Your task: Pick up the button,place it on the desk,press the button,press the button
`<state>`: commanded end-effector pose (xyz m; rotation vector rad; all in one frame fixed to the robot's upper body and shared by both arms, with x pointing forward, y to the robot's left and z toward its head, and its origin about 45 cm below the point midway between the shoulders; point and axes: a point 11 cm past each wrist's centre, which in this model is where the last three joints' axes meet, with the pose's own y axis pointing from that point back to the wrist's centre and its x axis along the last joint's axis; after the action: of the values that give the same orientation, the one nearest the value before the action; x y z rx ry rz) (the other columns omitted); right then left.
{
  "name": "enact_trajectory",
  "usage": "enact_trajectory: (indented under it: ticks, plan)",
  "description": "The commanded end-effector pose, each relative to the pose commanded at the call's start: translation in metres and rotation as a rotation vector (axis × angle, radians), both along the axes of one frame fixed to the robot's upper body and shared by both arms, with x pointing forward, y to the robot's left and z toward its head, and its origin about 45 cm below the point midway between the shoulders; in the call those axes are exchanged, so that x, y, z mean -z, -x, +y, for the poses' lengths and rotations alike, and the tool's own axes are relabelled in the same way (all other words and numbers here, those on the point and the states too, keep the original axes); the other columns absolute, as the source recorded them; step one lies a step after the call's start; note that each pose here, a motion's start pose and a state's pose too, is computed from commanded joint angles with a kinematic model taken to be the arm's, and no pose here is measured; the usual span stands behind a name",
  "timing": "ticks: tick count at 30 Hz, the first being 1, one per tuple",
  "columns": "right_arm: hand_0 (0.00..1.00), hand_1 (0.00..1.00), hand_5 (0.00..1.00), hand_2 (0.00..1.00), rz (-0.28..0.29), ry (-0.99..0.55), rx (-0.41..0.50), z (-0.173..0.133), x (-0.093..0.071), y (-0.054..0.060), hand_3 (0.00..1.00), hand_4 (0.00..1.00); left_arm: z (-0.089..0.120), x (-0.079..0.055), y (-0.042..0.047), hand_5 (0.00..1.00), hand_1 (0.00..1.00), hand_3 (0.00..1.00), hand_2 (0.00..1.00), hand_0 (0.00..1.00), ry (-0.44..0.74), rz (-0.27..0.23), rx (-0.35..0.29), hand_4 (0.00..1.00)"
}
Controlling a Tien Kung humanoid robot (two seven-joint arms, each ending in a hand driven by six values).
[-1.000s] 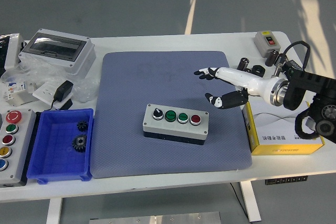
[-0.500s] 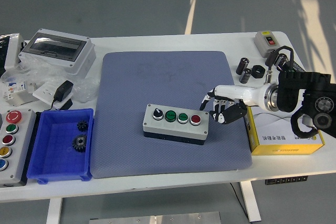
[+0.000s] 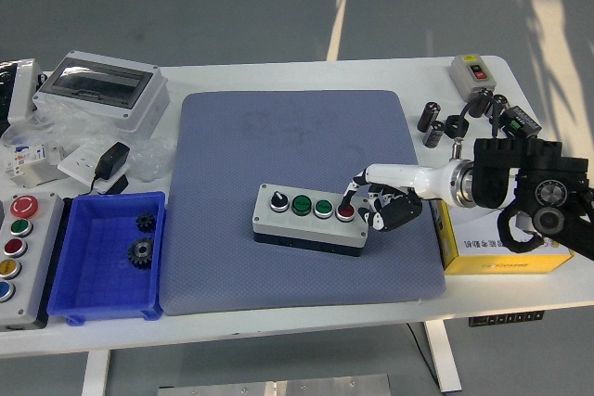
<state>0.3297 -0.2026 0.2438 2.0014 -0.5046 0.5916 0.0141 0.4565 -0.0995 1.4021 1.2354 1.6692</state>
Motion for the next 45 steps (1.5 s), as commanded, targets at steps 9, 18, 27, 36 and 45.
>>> enact_trajectory:
  ticks: [9, 18, 27, 36, 45]
  plan:
    - [0.002, 0.075, 0.058, 0.237, 0.015, 0.042, 0.029, -0.006, 0.020, -0.004, 0.724, 0.252, 0.000, 0.000, -0.0022, 0.185, 0.577, 0.606, 0.551, 0.625, -0.001, -0.006, 0.001, 0.608]
    - [0.002, 0.073, 0.042, 0.235, 0.008, -0.038, 0.014, 0.002, 0.007, -0.004, 0.719, 0.231, 0.000, 0.000, -0.0018, 0.187, 0.577, 0.607, 0.551, 0.625, 0.001, -0.006, 0.001, 0.610]
    - [0.002, 0.074, 0.040, 0.235, -0.028, -0.130, 0.099, -0.011, -0.001, -0.018, 0.719, 0.225, -0.001, 0.000, -0.0004, 0.188, 0.576, 0.607, 0.550, 0.625, 0.002, -0.003, 0.001, 0.610]
    - [0.002, 0.074, 0.034, 0.234, -0.233, -0.414, 0.379, -0.037, 0.025, -0.042, 0.702, 0.247, -0.005, 0.002, 0.0029, 0.189, 0.576, 0.607, 0.550, 0.625, 0.009, 0.000, -0.002, 0.610]
    - [0.051, 0.180, 0.231, 0.399, -0.338, -0.911, 0.735, -0.047, 0.060, -0.016, 0.709, 0.438, -0.012, 0.005, 0.0080, 0.189, 0.576, 0.607, 0.550, 0.625, 0.020, 0.007, -0.004, 0.611]
